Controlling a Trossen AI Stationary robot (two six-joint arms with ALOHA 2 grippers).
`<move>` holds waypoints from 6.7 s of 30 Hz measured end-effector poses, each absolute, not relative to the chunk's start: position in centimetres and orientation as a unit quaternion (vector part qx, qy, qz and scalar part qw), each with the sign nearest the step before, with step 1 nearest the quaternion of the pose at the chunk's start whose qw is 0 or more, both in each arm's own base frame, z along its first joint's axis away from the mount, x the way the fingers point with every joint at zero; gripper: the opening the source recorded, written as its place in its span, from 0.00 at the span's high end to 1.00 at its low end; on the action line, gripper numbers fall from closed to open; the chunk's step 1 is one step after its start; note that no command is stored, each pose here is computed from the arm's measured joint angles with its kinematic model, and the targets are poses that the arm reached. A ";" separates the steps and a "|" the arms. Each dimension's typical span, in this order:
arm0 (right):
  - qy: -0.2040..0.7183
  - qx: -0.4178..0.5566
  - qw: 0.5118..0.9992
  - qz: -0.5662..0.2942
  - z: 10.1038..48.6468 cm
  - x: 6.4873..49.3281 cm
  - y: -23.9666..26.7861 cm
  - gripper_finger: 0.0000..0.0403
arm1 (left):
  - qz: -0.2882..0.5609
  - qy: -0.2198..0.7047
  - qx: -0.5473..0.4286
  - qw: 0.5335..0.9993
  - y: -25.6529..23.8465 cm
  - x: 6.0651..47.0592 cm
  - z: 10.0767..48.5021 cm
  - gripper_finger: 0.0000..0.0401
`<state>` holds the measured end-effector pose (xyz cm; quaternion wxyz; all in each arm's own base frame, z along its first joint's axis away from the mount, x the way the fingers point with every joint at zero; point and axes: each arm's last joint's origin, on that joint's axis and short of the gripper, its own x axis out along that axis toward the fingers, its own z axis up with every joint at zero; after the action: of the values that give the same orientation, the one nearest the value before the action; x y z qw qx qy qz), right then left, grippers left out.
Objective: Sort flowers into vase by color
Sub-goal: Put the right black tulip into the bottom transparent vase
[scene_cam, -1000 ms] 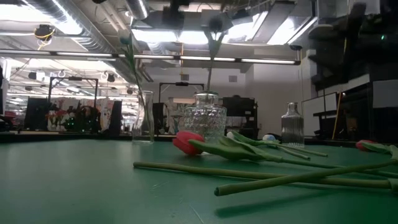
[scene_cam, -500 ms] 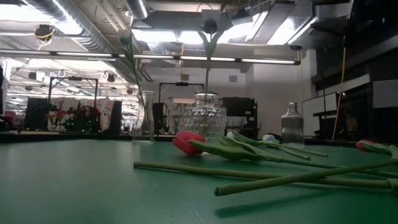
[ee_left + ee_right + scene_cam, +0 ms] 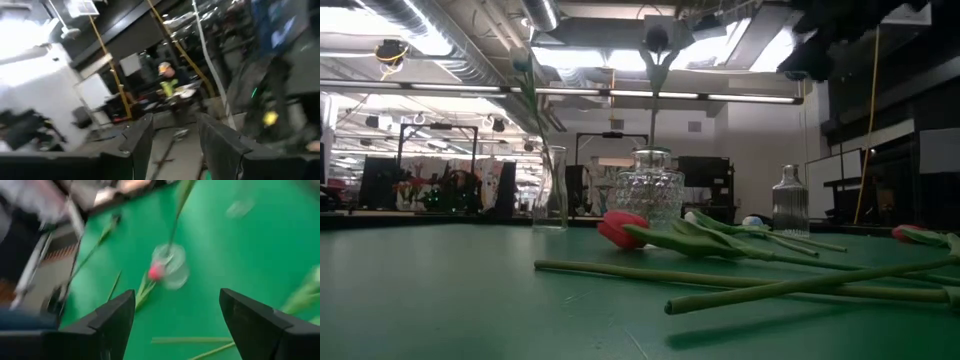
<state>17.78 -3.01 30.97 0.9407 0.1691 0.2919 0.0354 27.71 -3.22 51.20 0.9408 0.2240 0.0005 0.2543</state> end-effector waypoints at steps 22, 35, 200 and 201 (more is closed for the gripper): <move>0.503 0.049 0.852 0.138 21.2 24.1 11.8 0.28 | 0.005 0.175 -0.050 0.983 -10.0 20.8 48.3 0.62; 0.574 0.023 0.813 0.096 16.7 24.0 14.7 0.28 | 0.013 0.223 0.005 0.975 -11.7 24.1 45.9 0.62; 0.368 -0.629 0.651 -0.212 37.8 31.6 13.9 0.45 | 0.031 0.208 -0.187 0.960 3.3 35.1 35.8 0.99; 0.365 -0.621 0.659 -0.215 37.8 31.6 14.0 0.45 | 0.035 0.206 -0.190 0.959 3.6 35.0 35.8 0.99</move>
<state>31.59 13.96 37.84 0.6594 -0.6211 0.3647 -0.2154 35.03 3.56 35.85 0.9592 -0.1904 0.2060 0.0353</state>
